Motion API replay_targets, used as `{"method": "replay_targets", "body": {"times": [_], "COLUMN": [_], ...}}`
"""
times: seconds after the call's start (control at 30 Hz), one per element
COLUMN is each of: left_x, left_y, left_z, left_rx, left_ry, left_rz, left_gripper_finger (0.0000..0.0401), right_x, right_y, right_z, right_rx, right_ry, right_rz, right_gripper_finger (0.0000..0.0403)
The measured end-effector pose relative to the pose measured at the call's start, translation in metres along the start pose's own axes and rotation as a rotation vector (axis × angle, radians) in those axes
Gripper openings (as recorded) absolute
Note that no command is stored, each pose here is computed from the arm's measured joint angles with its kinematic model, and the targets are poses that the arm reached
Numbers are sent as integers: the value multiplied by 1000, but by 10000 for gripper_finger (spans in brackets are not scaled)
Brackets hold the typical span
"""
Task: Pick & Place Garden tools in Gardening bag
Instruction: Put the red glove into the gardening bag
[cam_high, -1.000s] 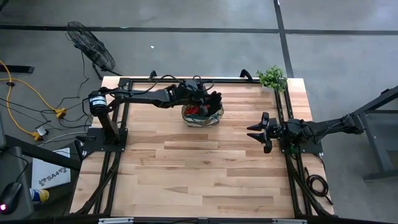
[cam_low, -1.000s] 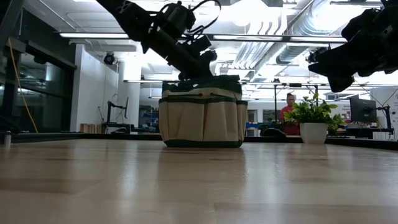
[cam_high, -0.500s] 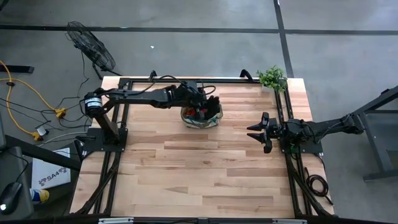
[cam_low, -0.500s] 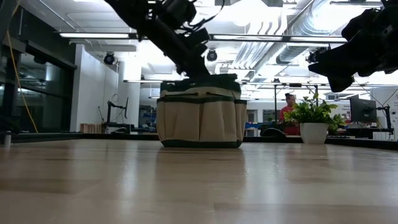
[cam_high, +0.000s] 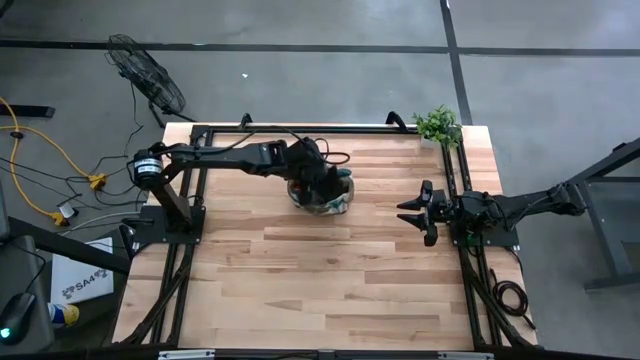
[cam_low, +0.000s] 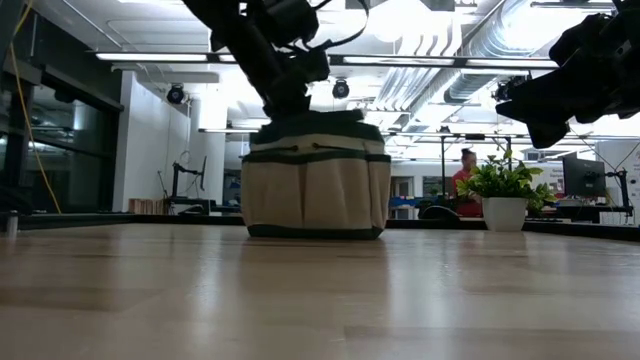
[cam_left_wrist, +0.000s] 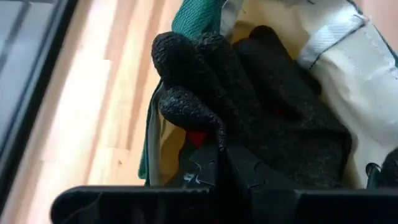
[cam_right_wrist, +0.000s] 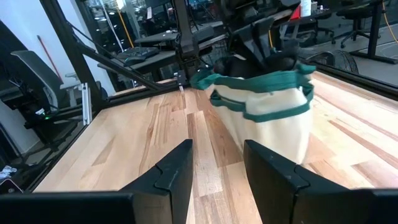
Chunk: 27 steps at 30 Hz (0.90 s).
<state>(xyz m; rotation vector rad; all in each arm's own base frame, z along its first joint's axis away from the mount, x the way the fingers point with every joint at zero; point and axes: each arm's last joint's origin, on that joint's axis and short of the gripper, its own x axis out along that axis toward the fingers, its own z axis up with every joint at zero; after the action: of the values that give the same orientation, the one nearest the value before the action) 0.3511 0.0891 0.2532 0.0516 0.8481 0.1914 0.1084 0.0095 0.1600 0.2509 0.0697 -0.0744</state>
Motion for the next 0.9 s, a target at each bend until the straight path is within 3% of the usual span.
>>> {"method": "replay_targets", "body": {"times": [0.4, 0.9], "left_x": [9, 48], "left_y": [-5, -7], "left_z": [-7, -22], "left_rx": [-9, -149], "left_ry": [51, 165], "left_rz": [-159, -111], "left_gripper_finger": [0, 0], "right_x": [0, 0], "right_y": [0, 0], "right_z": [0, 0], "right_rx": [0, 0], "right_ry": [0, 2], "right_rz": [1, 0], "right_gripper_finger": [135, 135]}}
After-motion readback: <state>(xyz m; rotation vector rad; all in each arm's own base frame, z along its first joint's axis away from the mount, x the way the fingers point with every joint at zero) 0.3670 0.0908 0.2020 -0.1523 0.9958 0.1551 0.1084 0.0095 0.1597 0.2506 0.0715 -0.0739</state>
